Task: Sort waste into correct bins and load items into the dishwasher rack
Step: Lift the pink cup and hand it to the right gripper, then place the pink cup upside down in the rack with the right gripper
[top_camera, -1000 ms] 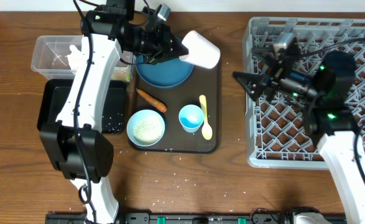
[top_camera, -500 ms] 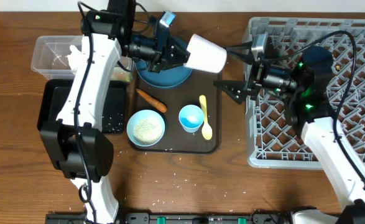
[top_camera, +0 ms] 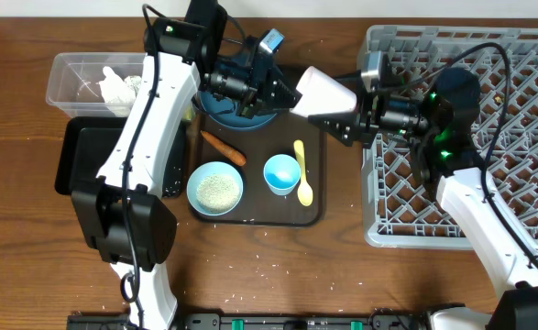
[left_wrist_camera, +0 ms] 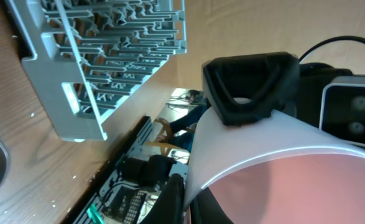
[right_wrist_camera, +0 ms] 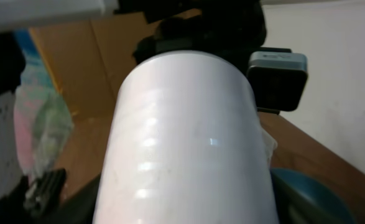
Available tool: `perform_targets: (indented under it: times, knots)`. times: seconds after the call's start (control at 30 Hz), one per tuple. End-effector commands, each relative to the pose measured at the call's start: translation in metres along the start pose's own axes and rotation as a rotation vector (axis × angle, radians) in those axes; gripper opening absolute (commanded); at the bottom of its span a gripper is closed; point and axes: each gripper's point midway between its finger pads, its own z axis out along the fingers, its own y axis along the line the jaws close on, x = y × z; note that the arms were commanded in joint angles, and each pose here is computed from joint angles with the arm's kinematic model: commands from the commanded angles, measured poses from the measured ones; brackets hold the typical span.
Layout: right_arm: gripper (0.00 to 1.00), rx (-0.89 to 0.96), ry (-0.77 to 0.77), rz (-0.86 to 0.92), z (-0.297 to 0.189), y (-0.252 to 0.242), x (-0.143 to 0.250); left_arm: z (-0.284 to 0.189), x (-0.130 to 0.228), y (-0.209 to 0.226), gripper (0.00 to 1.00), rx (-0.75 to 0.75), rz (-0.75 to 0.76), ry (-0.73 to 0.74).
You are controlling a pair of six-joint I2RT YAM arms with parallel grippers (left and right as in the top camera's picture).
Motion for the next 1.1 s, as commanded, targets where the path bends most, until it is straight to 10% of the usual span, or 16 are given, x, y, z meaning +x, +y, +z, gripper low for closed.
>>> perform_targets:
  times: [0.0,0.13,0.5,0.83,1.07]
  knots:
    - [0.33,0.013,-0.007,0.028,-0.003,-0.004,-0.004,0.0,-0.001,0.0,0.07,0.01,0.016,0.001]
    - [0.25,0.045,-0.024,0.076,-0.015,-0.014,-0.01,-0.002,-0.003,0.005,0.15,-0.019,0.018,-0.009]
    - [0.43,0.114,-0.05,0.193,-0.053,-0.036,-0.016,-0.009,-0.009,0.019,0.17,-0.089,0.019,-0.038]
    - [0.44,0.236,-0.055,0.399,-0.074,-0.061,-0.001,-0.033,-0.027,0.082,0.17,-0.473,0.036,-0.123]
    - [0.44,0.674,0.063,0.534,-0.108,-0.103,0.055,-0.059,-0.034,0.118,0.17,-0.73,0.035,-0.171]
